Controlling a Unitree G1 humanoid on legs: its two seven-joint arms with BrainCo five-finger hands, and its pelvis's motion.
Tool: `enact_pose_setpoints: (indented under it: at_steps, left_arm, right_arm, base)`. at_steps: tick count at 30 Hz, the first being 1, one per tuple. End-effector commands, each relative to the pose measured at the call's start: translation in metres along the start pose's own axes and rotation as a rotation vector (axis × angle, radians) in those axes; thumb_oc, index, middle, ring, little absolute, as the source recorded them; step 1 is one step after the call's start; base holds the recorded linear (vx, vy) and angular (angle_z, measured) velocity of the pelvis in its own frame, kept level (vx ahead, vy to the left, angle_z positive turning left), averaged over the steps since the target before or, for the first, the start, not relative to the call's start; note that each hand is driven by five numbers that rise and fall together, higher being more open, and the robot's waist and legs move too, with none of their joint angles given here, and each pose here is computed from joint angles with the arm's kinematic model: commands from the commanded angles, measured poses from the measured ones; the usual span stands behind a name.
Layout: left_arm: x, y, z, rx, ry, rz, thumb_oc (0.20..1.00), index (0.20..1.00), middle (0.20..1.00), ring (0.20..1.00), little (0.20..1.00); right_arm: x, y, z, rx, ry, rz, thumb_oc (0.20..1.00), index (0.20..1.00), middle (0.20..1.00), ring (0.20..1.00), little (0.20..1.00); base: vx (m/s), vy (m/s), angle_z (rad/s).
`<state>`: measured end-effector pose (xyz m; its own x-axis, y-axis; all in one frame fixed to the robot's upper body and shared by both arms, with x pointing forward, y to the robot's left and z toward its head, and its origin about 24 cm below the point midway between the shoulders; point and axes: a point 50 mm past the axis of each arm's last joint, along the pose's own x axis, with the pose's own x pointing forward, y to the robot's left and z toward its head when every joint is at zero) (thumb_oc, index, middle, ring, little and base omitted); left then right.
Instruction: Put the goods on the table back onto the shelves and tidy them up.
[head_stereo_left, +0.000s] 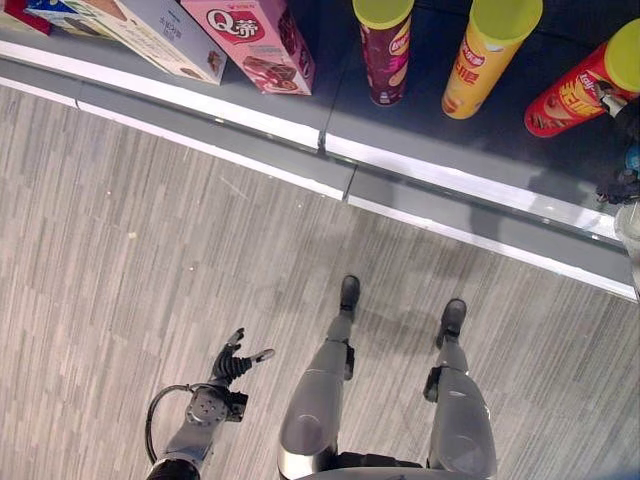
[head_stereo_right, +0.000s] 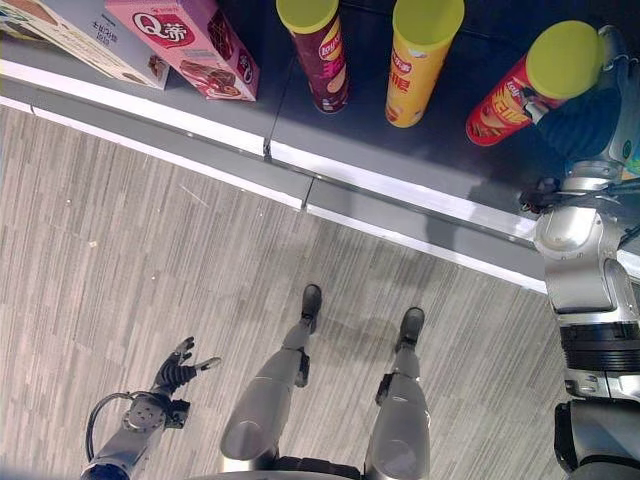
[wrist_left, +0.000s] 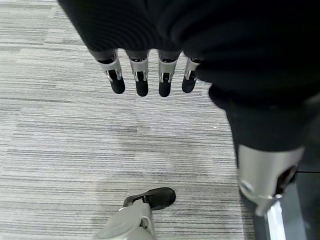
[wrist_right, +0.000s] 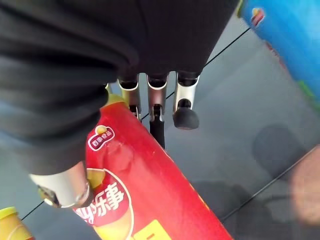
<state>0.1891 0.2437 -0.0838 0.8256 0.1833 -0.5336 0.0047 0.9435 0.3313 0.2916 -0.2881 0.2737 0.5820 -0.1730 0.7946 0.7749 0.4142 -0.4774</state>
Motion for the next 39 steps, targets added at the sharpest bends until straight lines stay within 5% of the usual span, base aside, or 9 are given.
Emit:
enact_pose_setpoints:
  at_steps: [1, 39]
  left_arm:
    - [-0.002, 0.009, -0.01, 0.026, 0.043, 0.024, 1.0, 1.0, 1.0, 1.0, 1.0]
    - [-0.001, 0.009, -0.01, 0.024, 0.049, 0.031, 1.0, 1.0, 1.0, 1.0, 1.0]
  right_arm:
    - [0.006, -0.016, 0.01, 0.002, -0.076, -0.047, 0.2, 0.2, 0.2, 0.2, 0.2]
    - [-0.003, 0.003, -0.004, 0.016, -0.008, 0.079, 0.2, 0.2, 0.2, 0.2, 0.2]
  base:
    - [0.0, 0.0, 0.0]
    - [0.0, 0.0, 0.0]
